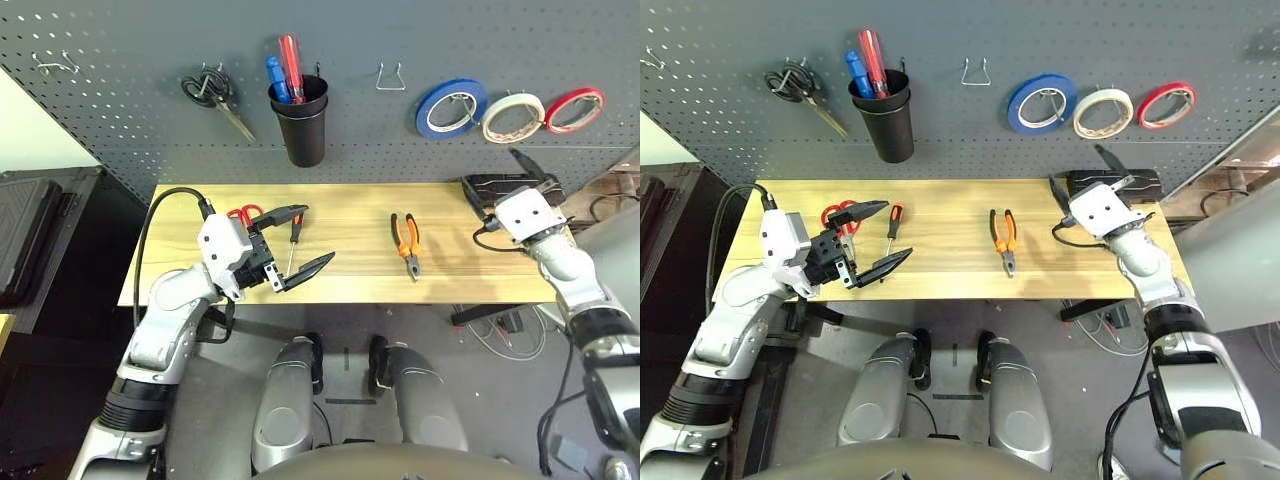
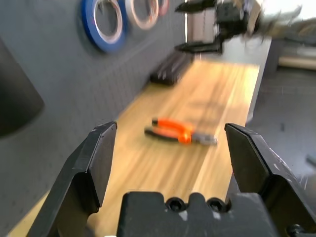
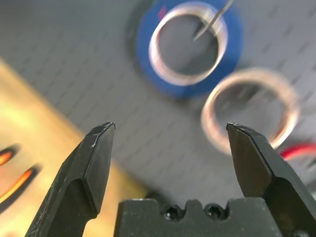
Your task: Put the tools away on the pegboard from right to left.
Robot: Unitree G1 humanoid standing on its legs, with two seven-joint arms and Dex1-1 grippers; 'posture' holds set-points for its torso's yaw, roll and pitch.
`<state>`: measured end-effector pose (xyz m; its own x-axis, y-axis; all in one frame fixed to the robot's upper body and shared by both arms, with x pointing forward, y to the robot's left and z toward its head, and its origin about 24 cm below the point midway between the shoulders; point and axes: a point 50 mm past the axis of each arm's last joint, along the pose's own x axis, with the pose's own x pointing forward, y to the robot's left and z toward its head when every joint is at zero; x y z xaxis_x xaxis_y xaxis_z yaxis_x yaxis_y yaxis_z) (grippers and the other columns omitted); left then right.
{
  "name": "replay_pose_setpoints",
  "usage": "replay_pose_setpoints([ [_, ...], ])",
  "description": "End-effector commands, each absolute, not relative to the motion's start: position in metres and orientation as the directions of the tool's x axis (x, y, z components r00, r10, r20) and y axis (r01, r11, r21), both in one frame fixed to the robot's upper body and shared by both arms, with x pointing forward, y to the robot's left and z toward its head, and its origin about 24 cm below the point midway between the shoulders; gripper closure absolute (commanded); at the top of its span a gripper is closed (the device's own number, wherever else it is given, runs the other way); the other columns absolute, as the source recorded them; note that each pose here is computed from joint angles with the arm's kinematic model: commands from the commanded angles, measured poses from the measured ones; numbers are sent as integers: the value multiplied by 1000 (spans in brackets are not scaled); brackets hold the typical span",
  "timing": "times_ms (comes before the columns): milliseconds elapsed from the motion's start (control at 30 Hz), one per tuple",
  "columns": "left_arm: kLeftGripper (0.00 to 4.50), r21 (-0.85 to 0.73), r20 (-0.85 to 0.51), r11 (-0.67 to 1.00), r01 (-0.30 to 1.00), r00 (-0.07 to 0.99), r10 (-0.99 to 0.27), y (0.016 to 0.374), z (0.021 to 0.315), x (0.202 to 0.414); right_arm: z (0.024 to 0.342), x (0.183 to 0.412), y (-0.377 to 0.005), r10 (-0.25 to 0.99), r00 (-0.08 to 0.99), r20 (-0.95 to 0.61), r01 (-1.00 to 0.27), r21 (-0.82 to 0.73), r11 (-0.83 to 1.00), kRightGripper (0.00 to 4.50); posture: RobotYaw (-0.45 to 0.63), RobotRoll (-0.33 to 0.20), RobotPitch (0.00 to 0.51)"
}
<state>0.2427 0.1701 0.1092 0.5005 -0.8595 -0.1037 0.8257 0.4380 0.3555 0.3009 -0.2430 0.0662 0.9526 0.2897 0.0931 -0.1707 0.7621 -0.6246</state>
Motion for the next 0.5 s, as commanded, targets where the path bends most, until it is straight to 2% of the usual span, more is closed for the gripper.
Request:
replay_pose_setpoints([
  [33, 0, 365, -243, 380, 850, 481, -842, 173, 90, 239, 50, 294, -234, 257, 963, -83, -263, -499, 826, 25, 117, 0, 242],
  [167, 0, 401, -326, 341, 850, 480, -814, 178, 81, 241, 42, 289, -221, 247, 946, -210, -313, -394, 864, 25, 116, 0, 260],
  [333, 0, 436, -401, 310, 845, 491, -774, 182, 75, 244, 46, 296, -207, 211, 931, -296, -295, -274, 916, 25, 121, 0, 278],
  [500, 0, 459, -450, 287, 841, 499, -740, 185, 73, 248, 49, 303, -197, 199, 906, -373, -296, -223, 929, 25, 123, 0, 290],
])
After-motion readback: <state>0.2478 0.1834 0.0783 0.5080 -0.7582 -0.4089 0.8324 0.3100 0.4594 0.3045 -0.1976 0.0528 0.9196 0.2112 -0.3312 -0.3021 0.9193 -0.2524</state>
